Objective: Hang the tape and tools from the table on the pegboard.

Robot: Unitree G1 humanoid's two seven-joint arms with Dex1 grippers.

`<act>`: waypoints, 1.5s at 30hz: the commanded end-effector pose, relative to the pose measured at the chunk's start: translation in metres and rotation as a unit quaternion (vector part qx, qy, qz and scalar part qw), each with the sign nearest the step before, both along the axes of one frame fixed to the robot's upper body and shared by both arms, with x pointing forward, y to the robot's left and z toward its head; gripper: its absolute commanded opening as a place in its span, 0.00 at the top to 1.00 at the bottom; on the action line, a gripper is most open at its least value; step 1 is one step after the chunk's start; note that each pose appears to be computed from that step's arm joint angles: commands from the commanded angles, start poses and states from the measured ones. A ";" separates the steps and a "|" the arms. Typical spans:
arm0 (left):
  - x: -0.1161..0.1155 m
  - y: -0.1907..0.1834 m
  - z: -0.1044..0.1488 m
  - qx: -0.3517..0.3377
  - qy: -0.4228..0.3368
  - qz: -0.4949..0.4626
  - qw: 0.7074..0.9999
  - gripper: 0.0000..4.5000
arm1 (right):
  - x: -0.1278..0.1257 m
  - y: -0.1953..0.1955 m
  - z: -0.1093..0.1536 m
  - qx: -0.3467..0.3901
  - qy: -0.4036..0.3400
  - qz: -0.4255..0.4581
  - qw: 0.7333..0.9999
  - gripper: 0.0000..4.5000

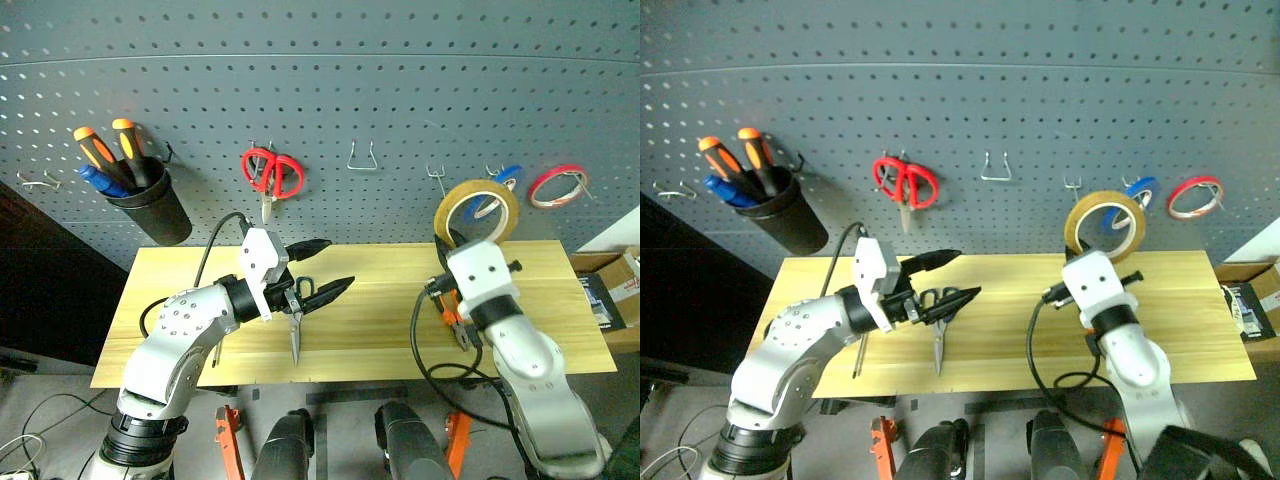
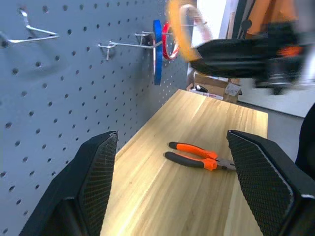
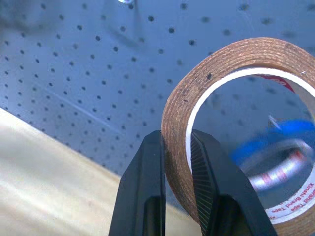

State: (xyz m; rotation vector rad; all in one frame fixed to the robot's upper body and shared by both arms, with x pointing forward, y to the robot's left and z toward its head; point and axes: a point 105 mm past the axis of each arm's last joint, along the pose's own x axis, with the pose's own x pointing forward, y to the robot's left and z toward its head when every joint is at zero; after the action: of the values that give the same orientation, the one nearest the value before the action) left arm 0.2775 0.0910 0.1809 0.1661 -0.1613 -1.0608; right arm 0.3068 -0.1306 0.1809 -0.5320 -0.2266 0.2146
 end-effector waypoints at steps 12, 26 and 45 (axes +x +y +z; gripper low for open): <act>0.003 0.004 -0.006 0.037 -0.028 0.033 0.998 0.16 | 0.012 -0.005 -0.014 0.004 -0.008 0.040 0.999 0.46; 0.026 0.032 -0.039 0.129 -0.006 0.029 0.991 0.16 | 0.012 -0.063 -0.123 0.133 0.339 -0.153 0.919 0.01; 0.021 0.024 -0.043 0.121 -0.002 0.023 0.992 0.16 | 0.039 -0.074 -0.171 0.177 0.470 -0.137 0.854 0.05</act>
State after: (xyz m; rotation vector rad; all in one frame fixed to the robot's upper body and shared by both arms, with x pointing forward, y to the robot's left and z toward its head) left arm 0.3029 0.1191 0.1312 0.3883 0.0087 -1.0262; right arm 0.3489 -0.2024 0.0177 -0.0764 0.7326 0.1187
